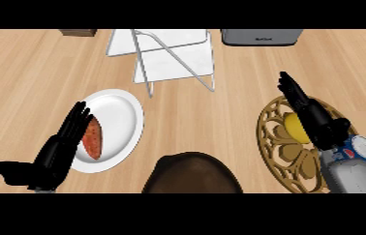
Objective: Pick the lemon from the placemat and place it in the tiered shelf
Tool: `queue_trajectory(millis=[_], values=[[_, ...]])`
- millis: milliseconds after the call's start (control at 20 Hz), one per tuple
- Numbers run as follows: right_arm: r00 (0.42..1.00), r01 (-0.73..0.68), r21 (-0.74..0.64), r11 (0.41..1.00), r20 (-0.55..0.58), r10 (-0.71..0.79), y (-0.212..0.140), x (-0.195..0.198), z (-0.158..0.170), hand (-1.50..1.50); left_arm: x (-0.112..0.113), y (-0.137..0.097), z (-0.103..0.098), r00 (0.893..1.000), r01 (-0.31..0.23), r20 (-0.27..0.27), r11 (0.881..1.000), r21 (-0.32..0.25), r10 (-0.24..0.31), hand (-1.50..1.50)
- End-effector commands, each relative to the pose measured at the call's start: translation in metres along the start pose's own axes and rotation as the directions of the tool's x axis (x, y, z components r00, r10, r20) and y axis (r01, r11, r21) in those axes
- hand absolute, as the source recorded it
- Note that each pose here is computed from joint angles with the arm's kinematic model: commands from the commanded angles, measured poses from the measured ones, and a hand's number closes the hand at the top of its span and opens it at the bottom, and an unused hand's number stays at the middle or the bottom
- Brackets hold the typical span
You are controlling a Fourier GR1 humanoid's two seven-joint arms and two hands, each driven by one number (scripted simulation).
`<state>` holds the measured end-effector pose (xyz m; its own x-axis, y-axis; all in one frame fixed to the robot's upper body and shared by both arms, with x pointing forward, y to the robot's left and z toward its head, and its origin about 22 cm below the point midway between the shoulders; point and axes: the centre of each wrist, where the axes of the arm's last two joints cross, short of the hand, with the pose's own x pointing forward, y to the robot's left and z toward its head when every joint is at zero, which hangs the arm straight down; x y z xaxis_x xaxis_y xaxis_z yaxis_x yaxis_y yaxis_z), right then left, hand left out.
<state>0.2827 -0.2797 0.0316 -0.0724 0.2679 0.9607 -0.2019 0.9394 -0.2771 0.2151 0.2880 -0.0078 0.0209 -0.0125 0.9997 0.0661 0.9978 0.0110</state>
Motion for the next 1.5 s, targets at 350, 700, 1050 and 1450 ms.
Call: queue_trajectory(millis=[350, 700, 1050, 1450], values=[[0.772, -0.598, -0.516, 0.614, -0.575, 0.269, -0.178, -0.015, 0.089, 1.5, -0.023, 0.013, 0.012, 0.96, 0.202, -0.201, 0.979, 0.013, -0.196, 0.0], [0.977, -0.122, -0.575, 0.809, -0.215, -0.005, -0.139, -0.035, 0.097, -1.5, -0.02, -0.029, -0.017, 0.949, 0.221, -0.219, 0.974, -0.054, -0.228, 0.0], [0.955, -0.213, -0.357, 0.909, -0.271, 0.118, -0.124, 0.042, 0.069, -1.5, -0.013, -0.012, -0.013, 0.949, 0.219, -0.217, 0.973, -0.075, -0.23, 0.0], [0.574, -0.697, -0.012, 0.717, -0.61, 0.546, -0.123, 0.085, 0.062, -1.5, -0.015, -0.021, -0.027, 0.945, 0.244, -0.201, 0.966, -0.089, -0.257, 0.0]])
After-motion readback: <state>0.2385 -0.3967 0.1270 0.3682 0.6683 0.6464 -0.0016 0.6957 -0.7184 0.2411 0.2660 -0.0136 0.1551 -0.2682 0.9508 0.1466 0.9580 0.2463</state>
